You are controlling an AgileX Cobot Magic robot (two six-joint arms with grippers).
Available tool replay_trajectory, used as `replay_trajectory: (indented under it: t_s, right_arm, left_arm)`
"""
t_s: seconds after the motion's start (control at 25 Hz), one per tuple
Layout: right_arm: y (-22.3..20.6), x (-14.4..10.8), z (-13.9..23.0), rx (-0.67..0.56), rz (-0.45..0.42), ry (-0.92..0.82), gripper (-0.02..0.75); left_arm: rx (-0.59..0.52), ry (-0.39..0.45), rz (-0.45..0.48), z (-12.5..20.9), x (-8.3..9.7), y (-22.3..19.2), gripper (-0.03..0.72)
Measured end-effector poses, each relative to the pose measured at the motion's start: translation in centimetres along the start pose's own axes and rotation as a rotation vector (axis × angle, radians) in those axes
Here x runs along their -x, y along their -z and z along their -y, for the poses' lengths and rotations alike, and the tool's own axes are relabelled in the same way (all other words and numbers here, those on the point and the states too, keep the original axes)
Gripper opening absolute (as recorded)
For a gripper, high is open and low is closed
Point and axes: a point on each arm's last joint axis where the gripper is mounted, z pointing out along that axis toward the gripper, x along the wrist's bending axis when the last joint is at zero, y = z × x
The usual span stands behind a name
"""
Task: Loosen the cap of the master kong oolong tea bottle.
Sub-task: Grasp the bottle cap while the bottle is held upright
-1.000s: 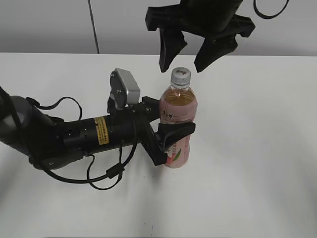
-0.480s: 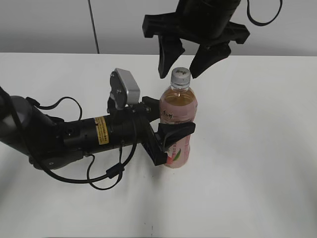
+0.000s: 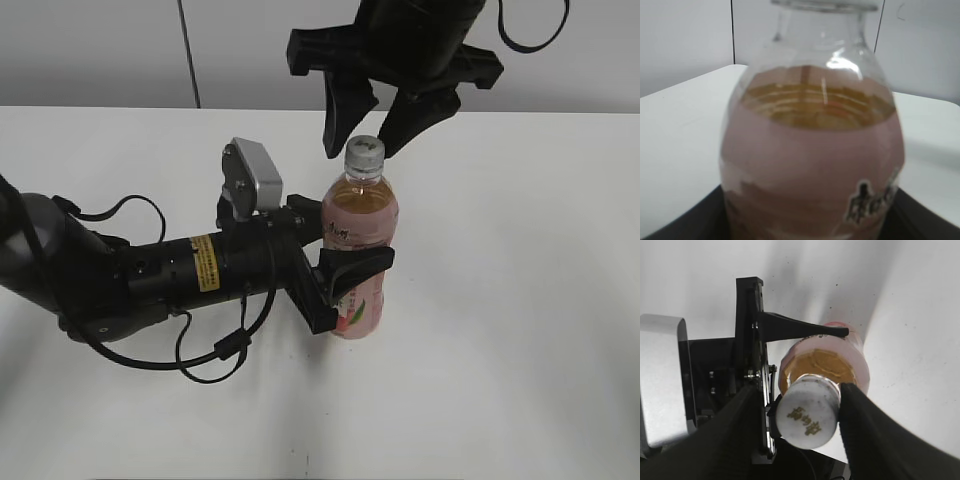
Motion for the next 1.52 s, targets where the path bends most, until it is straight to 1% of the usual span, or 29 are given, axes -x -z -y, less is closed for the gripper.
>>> replay_trajectory:
  t_s: [0.36,0.84,1.04,1.12,1.2,1.52]
  right_arm:
    - [0.0,0.0,0.0,0.0,0.0,0.0,0.396]
    - [-0.44,0.24,0.21,-0.012,0.015,0.009,0.286]
    - [-0.44,0.25,0.23,-0.013,0.013,0.078,0.284]
    - [-0.44,0.23,0.23,-0.013,0.011,0.154,0.284]
    - [-0.44,0.23,0.23,-0.013,0.01,0.273,0.284]
    - [-0.44,0.19,0.22,-0.014,0.002,0.943,0.281]
  left_arm:
    - [0.0,0.0,0.0,0.0,0.0,0.0,0.406]
    - [0.0,0.001,-0.001,0.0,-0.01,0.0,0.406]
    - [0.0,0.001,-0.001,0.0,-0.01,0.0,0.406]
    - [0.0,0.001,-0.001,0.0,-0.01,0.0,0.406]
    - [0.0,0.001,-0.001,0.0,-0.01,0.0,0.406]
    - [0.0,0.001,-0.001,0.0,-0.01,0.0,0.406]
